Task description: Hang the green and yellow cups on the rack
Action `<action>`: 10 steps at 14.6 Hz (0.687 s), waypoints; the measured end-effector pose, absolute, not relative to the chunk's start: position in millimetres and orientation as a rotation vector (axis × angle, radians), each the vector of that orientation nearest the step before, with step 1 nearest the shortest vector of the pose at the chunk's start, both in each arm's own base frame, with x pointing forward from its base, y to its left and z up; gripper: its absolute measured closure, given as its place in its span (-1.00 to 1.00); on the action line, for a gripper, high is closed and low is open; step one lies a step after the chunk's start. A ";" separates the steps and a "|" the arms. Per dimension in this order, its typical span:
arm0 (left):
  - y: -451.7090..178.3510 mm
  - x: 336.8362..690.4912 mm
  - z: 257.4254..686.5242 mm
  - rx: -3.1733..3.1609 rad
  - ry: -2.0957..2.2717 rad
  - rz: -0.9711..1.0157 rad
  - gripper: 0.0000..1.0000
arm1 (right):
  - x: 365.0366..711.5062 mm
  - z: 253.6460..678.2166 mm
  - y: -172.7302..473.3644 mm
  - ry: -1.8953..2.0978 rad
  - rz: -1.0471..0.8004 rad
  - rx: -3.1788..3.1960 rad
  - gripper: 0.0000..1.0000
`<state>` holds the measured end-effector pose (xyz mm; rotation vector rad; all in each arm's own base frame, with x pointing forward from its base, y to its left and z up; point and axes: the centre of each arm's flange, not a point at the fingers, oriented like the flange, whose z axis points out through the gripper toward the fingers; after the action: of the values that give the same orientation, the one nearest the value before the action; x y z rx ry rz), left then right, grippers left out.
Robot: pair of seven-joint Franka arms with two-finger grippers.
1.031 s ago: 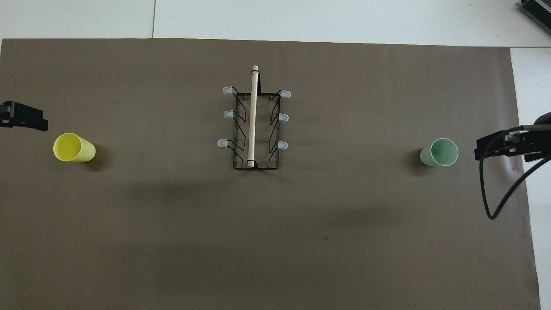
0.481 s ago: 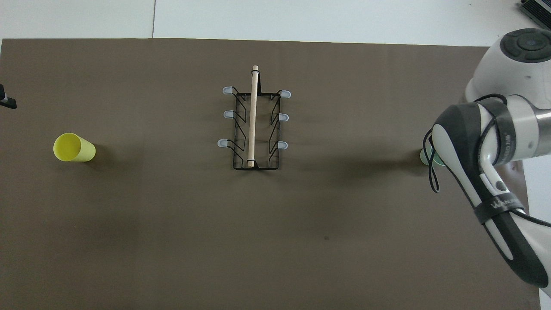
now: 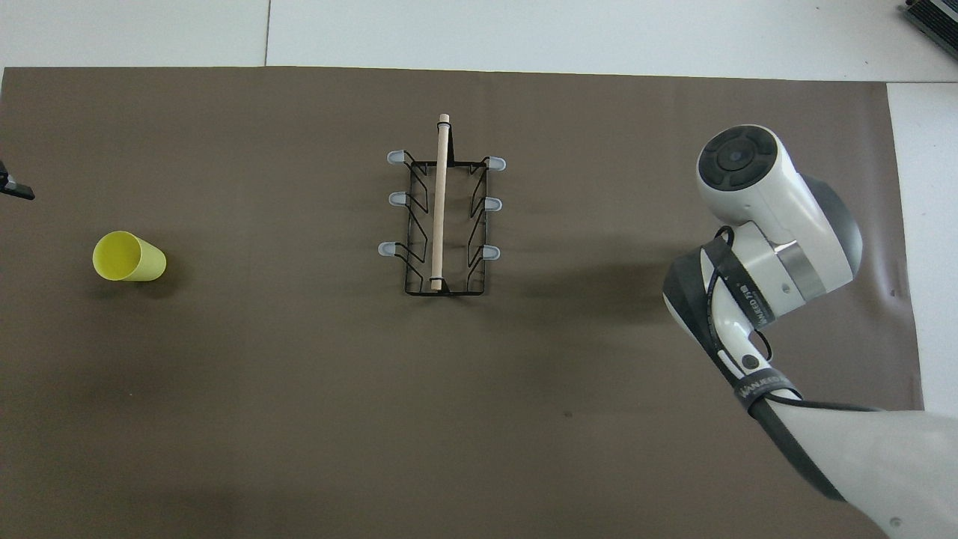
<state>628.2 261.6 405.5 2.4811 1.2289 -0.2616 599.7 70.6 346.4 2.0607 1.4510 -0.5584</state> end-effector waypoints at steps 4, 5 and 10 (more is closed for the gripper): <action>275.1 607.1 372.5 2.195 1.531 -0.363 -1.00 | 569.2 307.9 107.9 1.607 -0.665 1.789 -1.00; 279.7 598.2 363.5 2.123 1.583 -0.377 -1.00 | 565.1 303.1 111.7 1.621 -0.678 1.730 -1.00; 278.1 550.7 330.2 1.714 1.845 -0.508 -1.00 | 547.9 273.1 107.8 1.695 -0.711 1.480 -1.00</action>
<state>550.7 278.1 330.2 1.7138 1.8452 -0.5077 547.9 107.8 273.1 1.4802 1.6953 -0.7108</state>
